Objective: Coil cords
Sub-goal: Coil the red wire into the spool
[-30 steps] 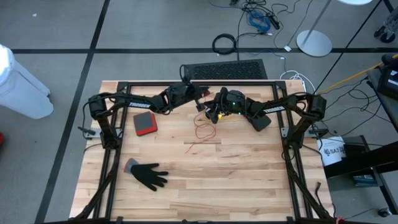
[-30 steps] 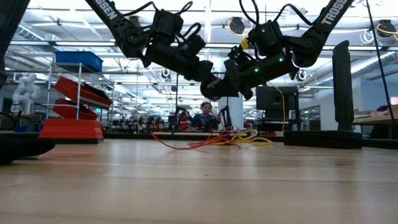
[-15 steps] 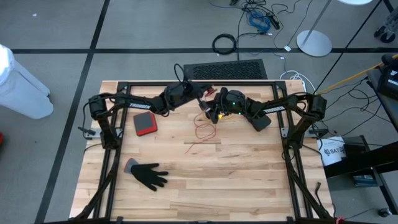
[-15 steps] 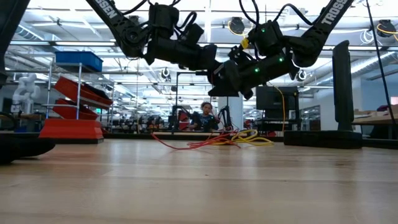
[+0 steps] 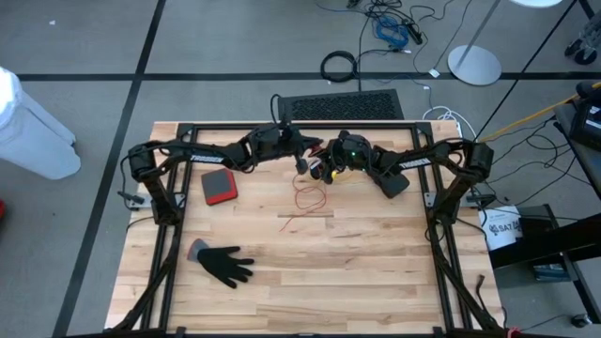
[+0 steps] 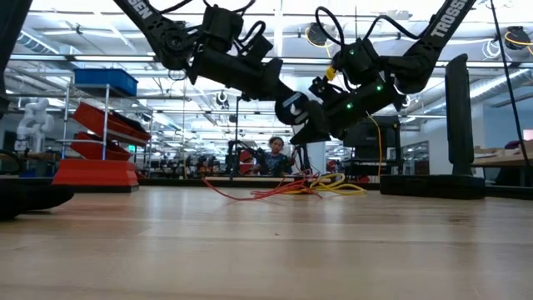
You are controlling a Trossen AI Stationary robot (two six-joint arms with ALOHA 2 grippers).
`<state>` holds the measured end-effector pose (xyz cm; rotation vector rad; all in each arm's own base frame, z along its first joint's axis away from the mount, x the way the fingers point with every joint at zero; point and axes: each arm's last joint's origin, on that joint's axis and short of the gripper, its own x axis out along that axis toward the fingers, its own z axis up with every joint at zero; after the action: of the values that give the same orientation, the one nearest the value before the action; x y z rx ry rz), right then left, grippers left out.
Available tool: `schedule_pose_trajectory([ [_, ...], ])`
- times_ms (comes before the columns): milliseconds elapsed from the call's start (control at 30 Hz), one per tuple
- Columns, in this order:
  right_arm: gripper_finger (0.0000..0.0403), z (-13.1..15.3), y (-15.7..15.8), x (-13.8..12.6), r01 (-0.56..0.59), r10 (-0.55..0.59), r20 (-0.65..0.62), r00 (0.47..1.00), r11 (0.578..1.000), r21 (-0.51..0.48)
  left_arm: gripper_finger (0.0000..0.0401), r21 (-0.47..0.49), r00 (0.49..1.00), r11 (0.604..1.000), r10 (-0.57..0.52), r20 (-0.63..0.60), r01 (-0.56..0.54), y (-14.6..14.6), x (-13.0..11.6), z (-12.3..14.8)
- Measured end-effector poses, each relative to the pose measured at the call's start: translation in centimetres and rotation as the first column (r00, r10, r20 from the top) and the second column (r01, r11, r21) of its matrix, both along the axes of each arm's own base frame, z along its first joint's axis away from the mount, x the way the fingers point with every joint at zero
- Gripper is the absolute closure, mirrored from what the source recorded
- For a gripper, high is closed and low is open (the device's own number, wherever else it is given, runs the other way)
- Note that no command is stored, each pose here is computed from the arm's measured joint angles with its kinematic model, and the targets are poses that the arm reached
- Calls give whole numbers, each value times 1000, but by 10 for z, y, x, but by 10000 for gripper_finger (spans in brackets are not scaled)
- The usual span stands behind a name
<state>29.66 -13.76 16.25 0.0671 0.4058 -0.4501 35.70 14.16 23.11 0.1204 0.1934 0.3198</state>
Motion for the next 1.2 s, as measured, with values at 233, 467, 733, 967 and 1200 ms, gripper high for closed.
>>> schedule_pose_trajectory([
  [233, 403, 1, -3, -1, 3, -3, 7, 1000, 1000, -10, 401, 74, 989, 997, -12, -150, 23, -3, -8, 0],
  [467, 402, 1, -3, -1, 6, -6, 12, 1000, 1000, -14, 401, 150, 964, 986, -27, -263, 68, -4, -10, -7],
  [733, 402, 2, -4, -1, 9, -9, 20, 1000, 1000, -13, 401, 290, 940, 956, 64, -335, 38, -3, -11, -9],
  [967, 402, 3, -4, 0, 12, -12, 33, 999, 1000, -19, 401, 374, 929, 926, 88, -360, 58, -2, -11, -8],
  [1200, 403, 4, -4, 0, 8, -7, 37, 999, 1000, -21, 401, 412, 917, 906, 81, -391, 96, -4, -11, -9],
])
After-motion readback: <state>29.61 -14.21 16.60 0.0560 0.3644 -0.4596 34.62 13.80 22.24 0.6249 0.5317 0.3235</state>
